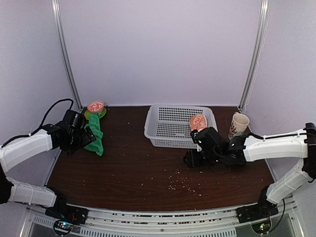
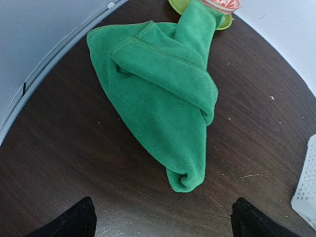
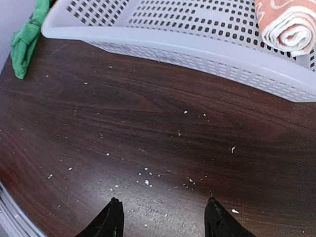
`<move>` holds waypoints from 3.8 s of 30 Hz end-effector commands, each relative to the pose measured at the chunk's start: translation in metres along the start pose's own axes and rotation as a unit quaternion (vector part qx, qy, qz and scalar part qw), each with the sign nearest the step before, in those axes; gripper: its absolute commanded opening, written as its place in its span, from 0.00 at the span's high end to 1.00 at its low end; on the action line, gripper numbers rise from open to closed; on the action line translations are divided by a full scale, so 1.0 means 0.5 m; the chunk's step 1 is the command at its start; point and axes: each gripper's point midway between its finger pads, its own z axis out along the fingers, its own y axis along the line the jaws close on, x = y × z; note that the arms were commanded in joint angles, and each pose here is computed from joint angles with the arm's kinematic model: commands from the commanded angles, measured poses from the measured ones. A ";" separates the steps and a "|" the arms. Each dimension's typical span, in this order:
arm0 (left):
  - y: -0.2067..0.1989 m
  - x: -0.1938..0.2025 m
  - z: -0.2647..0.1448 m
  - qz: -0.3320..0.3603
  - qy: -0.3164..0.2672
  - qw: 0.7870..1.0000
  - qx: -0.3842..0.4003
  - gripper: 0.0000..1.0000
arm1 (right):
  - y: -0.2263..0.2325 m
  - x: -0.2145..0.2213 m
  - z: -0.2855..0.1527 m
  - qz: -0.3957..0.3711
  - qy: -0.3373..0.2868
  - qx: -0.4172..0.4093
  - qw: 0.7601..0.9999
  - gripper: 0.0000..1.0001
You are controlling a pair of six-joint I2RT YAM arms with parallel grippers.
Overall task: Roll the towels
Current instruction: Adjust the bin at the center of the board.
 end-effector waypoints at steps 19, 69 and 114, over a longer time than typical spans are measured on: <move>-0.012 -0.029 0.168 -0.007 0.065 0.998 0.001 0.03 | -0.086 -0.158 0.239 0.043 0.010 0.115 0.992 0.45; -0.334 0.060 0.138 0.063 0.138 0.964 0.218 0.19 | -0.022 -0.012 0.151 -0.006 0.084 -0.001 0.996 0.28; -0.699 0.134 0.165 0.082 0.157 0.930 0.323 0.89 | 0.011 -0.083 -0.019 -0.036 0.062 -0.056 0.996 0.07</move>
